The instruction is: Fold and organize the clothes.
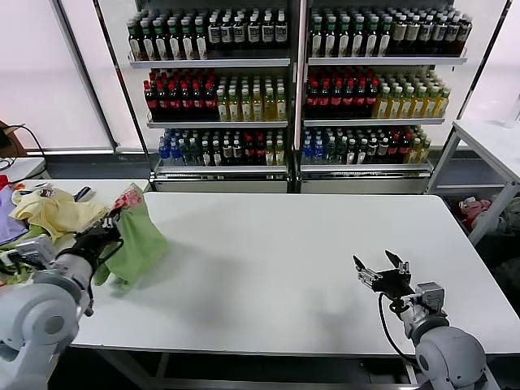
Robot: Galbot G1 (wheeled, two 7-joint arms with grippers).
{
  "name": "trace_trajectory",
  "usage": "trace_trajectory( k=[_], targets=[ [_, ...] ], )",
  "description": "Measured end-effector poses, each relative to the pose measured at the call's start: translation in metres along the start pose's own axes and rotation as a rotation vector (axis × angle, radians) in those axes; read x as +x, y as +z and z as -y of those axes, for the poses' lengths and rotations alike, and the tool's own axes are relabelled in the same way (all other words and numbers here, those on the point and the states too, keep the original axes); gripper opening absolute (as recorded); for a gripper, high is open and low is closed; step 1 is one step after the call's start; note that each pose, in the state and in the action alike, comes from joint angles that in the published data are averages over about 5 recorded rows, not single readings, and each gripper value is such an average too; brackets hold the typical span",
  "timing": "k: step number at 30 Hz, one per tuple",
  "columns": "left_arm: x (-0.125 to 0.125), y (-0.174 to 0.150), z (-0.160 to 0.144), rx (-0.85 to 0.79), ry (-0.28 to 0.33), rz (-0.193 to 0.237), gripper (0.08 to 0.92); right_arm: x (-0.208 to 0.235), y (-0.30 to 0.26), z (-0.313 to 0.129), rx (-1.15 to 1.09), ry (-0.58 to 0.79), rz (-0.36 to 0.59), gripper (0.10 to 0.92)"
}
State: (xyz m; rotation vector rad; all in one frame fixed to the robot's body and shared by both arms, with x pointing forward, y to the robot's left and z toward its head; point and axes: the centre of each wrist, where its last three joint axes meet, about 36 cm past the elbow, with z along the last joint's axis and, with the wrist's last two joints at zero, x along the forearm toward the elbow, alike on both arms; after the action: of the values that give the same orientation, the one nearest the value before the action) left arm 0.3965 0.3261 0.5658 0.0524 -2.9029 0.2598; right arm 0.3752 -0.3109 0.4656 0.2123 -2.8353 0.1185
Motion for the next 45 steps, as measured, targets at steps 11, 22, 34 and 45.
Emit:
trace_trajectory(
  k=[11,22,34,45],
  targets=[
    [-0.018,0.068,0.086,-0.140,0.060,-0.054,0.093,0.000,-0.002,0.004,-0.005,0.016,0.006,0.823],
    [-0.038,0.114,0.175,-0.206,0.163,-0.096,0.093,0.001,-0.003,0.008,-0.007,0.027,0.013,0.823],
    [-0.038,0.142,0.234,-0.229,0.330,-0.101,0.337,-0.004,-0.009,0.002,-0.009,0.016,0.032,0.823],
    [0.000,0.160,0.231,-0.200,0.415,-0.109,0.649,-0.013,-0.008,-0.020,-0.032,-0.015,0.038,0.823]
  ],
)
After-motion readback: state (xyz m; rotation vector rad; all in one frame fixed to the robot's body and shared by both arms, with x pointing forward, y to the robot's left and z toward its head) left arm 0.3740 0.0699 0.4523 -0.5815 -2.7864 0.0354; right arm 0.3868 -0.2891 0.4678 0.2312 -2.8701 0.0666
